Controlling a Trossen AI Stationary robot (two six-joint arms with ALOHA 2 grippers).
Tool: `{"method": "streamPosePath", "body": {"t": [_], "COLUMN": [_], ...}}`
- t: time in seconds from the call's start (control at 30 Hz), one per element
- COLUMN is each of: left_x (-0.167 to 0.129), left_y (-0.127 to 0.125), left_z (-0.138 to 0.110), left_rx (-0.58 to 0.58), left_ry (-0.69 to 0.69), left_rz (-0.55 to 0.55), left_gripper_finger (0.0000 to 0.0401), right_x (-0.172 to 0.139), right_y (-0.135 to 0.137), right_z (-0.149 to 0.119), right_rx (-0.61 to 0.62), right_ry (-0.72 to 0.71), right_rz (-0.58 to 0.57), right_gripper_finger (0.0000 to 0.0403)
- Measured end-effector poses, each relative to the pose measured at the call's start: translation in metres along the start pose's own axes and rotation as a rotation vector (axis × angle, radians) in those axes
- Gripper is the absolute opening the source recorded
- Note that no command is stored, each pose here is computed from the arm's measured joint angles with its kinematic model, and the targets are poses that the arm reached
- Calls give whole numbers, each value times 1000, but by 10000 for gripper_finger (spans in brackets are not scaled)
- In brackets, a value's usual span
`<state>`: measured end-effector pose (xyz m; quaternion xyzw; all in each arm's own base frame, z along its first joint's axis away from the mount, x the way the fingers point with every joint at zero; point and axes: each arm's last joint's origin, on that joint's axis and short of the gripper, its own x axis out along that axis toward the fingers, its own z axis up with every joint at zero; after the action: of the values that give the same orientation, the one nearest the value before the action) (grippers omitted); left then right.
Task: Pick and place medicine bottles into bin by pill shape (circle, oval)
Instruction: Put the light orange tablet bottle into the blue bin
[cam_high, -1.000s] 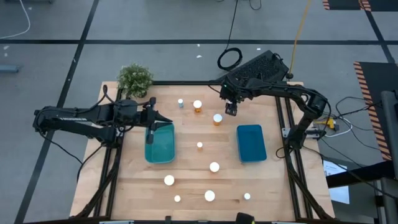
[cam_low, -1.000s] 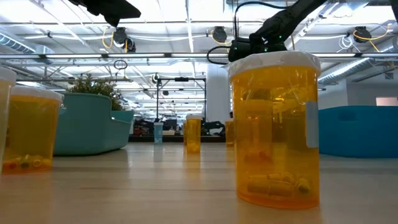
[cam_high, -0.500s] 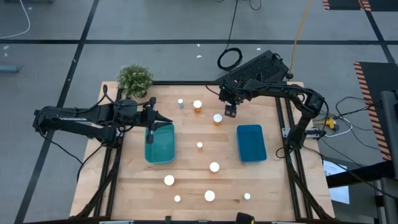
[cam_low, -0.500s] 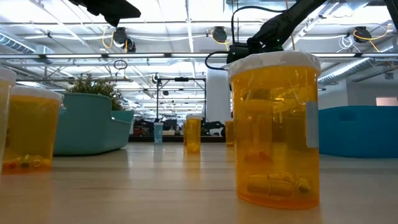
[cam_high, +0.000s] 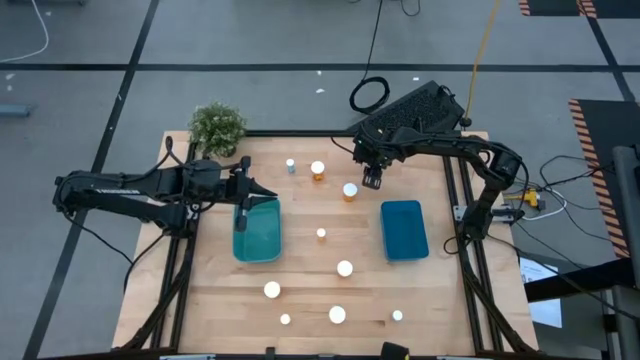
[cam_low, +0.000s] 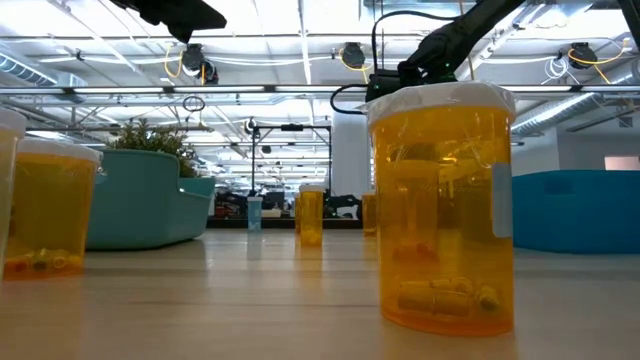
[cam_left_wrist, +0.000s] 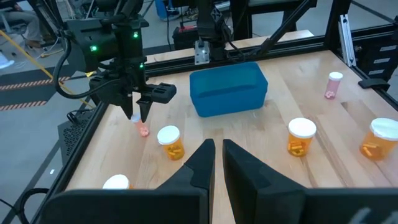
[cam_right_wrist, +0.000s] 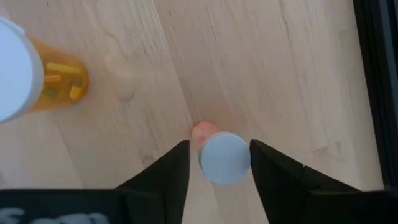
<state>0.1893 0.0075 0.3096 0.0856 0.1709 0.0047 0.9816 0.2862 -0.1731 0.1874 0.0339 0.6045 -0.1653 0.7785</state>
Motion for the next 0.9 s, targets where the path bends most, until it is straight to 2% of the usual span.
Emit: {"method": "streamPosePath", "body": {"t": [0.3, 0.7, 0.9], "left_x": [0, 0, 0], "left_y": [0, 0, 0], "left_z": [0, 0, 0], "left_rx": [0, 8, 9], "left_ry": [0, 0, -1], "left_rz": [0, 0, 0], "left_gripper_finger": [35, 35, 35], "right_x": [0, -5, -29], "right_y": [0, 10, 25], "right_z": [0, -6, -7], "right_rx": [-5, 35, 60], "right_ry": [0, 74, 28], "right_rz": [0, 23, 27], "right_gripper_finger": [112, 116, 116]}}
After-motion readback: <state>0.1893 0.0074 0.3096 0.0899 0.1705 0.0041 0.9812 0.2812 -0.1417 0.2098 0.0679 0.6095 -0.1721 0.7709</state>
